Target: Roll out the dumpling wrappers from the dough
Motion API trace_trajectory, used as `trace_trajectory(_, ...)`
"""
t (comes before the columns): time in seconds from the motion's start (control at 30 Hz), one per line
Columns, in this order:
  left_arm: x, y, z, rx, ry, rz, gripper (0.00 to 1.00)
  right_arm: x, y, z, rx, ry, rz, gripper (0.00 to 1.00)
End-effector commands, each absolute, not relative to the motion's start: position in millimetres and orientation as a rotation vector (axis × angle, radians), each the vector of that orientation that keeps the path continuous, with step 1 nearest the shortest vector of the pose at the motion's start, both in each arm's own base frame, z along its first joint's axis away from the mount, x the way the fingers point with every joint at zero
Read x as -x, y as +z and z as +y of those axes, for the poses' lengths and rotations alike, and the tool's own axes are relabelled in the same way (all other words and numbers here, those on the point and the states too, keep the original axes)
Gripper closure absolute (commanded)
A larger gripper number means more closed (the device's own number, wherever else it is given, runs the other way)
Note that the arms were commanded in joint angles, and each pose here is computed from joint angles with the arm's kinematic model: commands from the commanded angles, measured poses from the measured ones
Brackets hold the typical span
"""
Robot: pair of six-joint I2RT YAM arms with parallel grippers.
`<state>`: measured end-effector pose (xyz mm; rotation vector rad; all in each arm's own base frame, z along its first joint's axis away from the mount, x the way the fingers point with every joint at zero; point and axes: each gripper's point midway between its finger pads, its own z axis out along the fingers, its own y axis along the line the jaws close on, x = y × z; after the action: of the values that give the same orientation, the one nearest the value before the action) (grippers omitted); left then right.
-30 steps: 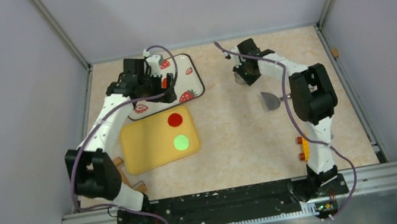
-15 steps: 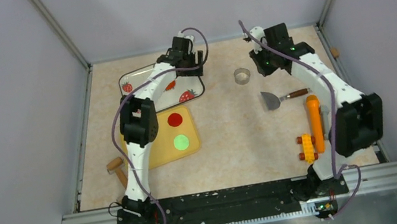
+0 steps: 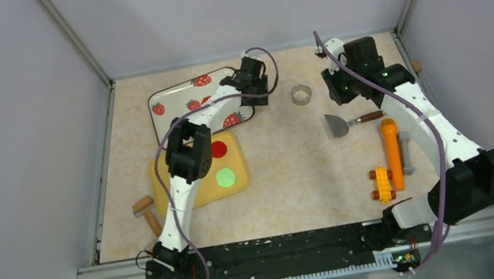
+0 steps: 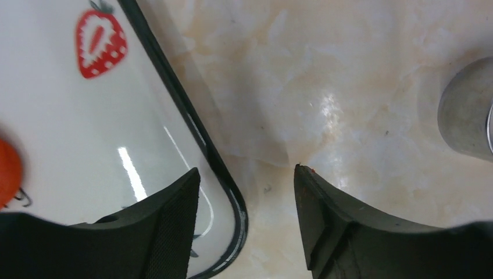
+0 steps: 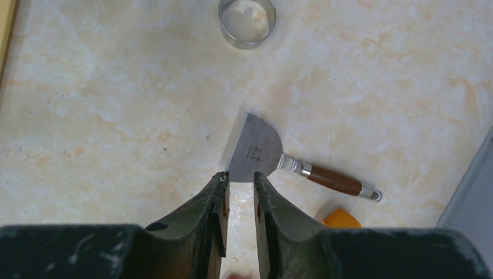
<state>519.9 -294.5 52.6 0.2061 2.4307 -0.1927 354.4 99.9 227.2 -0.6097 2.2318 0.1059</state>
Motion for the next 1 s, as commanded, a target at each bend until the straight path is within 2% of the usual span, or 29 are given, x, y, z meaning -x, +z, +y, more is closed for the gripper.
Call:
trace_trajectory(0.0, -494.6, 36.4, -310.6, -0.241, -0.186, 2.475, 0.41, -350.7, 237.9, 94.0, 0.57, 0.097, 2.206, 0.76)
trace_trajectory(0.17, -453.8, 26.3, -323.0, -0.341, -0.199, 2.529, 0.52, -352.8, 242.6, 92.3, 0.567, 0.08, 2.184, 0.76)
trace_trajectory(0.5, -367.1, 38.7, -341.1, -0.592, -0.36, 2.612, 0.84, -351.7, 241.2, 92.1, 0.573, 0.079, 2.168, 0.76)
trace_trajectory(0.73, -310.0, 38.1, -322.4, -0.718, -0.391, 2.672, 0.92, -352.5, 242.6, 96.0, 0.579, 0.1, 2.159, 0.76)
trace_trajectory(0.9, -282.1, 28.9, -315.6, -0.866, -0.462, 2.704, 1.0, -351.8, 242.1, 93.3, 0.587, 0.083, 2.158, 0.76)
trace_trajectory(0.97, -276.9, 25.2, -308.2, -0.892, -0.429, 2.714, 1.0, -351.5, 240.9, 93.1, 0.587, 0.081, 2.159, 0.76)
